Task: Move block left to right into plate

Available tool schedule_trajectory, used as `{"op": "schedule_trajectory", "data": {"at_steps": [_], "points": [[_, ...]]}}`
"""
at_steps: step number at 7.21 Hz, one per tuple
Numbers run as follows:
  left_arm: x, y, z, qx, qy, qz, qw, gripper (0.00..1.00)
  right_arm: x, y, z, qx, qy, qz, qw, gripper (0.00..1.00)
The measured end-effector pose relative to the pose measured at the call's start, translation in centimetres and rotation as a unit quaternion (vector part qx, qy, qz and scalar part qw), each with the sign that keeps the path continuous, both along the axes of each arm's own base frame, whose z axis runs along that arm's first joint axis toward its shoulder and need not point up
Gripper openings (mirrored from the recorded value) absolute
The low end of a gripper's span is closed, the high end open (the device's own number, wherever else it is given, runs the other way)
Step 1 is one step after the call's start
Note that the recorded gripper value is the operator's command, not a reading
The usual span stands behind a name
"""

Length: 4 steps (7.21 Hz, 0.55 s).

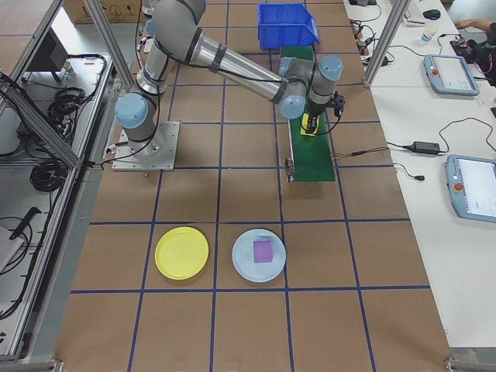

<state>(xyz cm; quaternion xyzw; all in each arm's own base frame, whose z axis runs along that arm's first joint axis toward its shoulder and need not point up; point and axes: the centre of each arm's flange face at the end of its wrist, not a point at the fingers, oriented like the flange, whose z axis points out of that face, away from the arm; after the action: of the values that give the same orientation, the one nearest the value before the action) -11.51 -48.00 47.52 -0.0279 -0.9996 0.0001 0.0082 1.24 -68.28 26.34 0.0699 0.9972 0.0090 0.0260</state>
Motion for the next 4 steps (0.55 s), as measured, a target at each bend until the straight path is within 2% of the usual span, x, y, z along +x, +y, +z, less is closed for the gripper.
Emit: {"op": "schedule_trajectory", "data": {"at_steps": [1,2,3,4], "points": [[0.0,0.0,0.0,0.000,0.000,0.000,1.000,1.00,-1.5,0.0,1.1,-0.006,0.009,0.001,1.000,0.28],[0.0,0.0,0.0,0.000,0.000,0.000,1.000,1.00,-4.8,0.7,2.6,-0.005,0.017,-0.002,1.000,0.28],[0.0,0.0,0.0,0.000,0.000,0.000,1.000,1.00,-8.6,2.0,4.1,0.008,0.028,-0.007,1.000,0.28],[0.0,0.0,0.0,0.000,0.000,0.000,1.000,1.00,-12.6,3.9,5.4,0.028,0.050,-0.006,0.998,0.28]]}}
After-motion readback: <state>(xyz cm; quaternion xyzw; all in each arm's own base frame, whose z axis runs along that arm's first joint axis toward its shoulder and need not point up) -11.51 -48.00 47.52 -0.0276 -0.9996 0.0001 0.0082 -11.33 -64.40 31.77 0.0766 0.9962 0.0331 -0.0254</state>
